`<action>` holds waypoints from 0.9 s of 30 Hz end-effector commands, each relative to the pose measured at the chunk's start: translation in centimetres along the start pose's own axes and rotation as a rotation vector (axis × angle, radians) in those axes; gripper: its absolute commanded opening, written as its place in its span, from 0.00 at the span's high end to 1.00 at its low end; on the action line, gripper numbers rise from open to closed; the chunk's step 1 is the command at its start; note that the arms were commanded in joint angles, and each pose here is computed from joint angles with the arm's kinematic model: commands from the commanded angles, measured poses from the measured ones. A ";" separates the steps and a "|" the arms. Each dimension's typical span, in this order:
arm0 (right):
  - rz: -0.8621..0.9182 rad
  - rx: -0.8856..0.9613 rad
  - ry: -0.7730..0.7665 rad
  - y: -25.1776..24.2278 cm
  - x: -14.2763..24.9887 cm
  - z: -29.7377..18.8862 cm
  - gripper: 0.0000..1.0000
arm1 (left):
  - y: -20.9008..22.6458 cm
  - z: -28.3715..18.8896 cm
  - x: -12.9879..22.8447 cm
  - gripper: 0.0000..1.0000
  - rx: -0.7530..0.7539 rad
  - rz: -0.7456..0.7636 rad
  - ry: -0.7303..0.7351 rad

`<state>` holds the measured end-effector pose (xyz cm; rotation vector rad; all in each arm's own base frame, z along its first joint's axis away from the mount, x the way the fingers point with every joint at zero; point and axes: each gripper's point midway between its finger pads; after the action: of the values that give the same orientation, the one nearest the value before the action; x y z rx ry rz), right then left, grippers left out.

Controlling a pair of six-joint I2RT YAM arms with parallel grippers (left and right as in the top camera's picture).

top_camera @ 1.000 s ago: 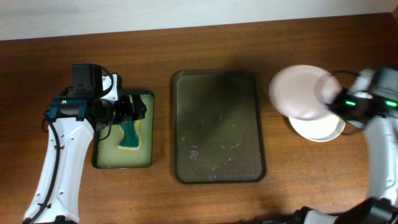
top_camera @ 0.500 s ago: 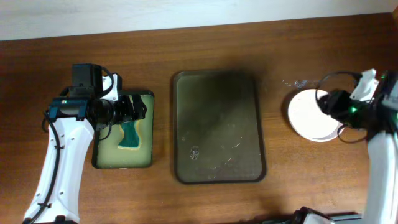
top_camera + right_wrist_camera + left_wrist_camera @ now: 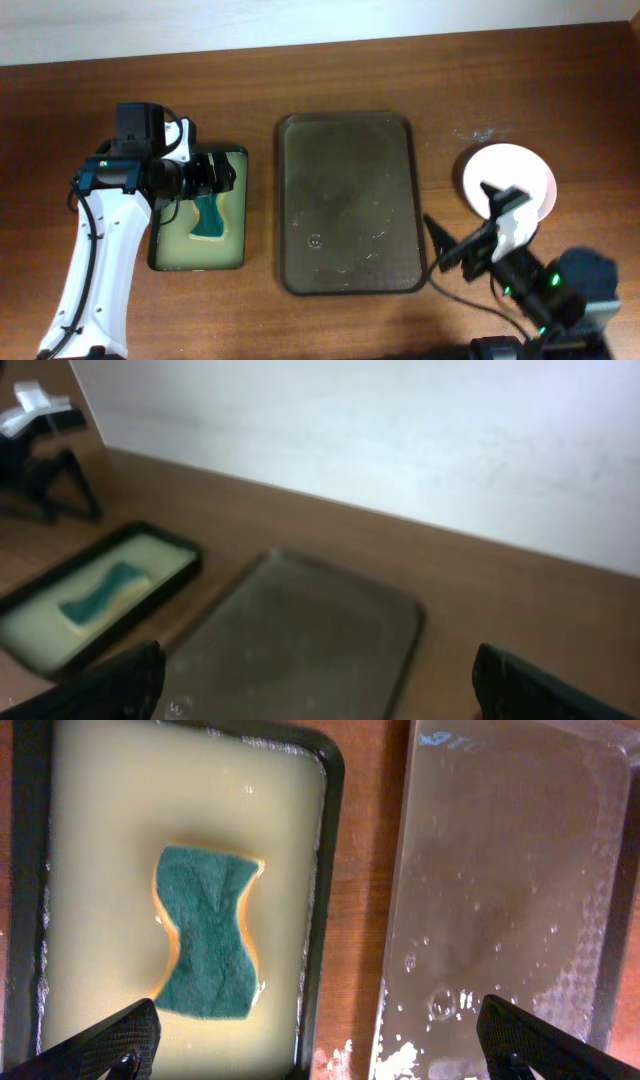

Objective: Clean dirty plates on tray and stack at the side

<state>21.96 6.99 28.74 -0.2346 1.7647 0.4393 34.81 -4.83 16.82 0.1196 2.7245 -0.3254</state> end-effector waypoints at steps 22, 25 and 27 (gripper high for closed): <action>-0.083 0.042 -0.147 -3.4 11.6 3.4 0.02 | -0.5 -8.8 0.0 0.01 -0.125 0.094 -0.409; -0.082 0.042 -0.147 -3.4 11.6 3.4 0.02 | -0.2 -10.7 2.7 0.01 -0.146 0.139 -0.760; -0.082 0.042 -0.147 -3.4 11.6 3.4 0.02 | 0.4 -9.9 5.0 0.01 -0.160 0.166 -0.972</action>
<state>23.51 6.12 16.55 -0.2375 1.6110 0.3490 28.11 -2.43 27.07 0.1126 1.8107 -0.1054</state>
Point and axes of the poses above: each gripper's point midway between its finger pads, its own z axis out along the fingers, its own y axis along the line the jaws close on, x = y × z, and after that the axes turned 11 degrees about z, right-handed
